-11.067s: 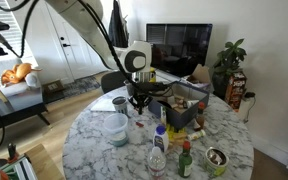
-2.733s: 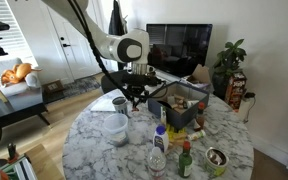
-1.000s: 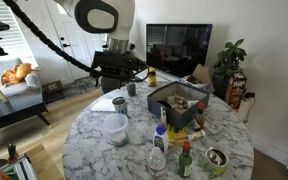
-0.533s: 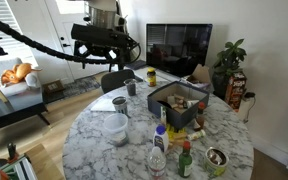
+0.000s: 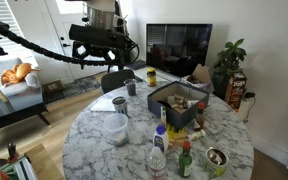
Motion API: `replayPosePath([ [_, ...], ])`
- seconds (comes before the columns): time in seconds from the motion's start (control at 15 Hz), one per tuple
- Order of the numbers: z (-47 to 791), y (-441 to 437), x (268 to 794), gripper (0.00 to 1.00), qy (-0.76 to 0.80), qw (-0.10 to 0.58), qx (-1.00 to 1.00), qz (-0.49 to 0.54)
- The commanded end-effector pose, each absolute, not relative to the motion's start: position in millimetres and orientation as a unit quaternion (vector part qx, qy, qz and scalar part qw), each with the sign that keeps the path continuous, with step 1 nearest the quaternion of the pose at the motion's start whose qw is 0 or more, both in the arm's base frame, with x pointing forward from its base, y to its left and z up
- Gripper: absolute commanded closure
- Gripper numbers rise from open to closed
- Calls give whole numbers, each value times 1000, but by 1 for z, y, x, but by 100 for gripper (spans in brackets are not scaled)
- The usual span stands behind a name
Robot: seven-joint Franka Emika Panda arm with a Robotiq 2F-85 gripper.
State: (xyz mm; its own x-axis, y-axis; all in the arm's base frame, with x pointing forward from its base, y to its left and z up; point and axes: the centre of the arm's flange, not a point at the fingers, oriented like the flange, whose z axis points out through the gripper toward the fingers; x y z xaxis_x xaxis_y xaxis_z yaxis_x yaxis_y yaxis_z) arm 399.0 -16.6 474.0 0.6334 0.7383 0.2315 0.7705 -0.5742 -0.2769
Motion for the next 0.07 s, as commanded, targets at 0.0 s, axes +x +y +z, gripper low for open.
replayPosePath([
  [0.0, 474, -17, 399, 0, -426, 178, -886, -45],
])
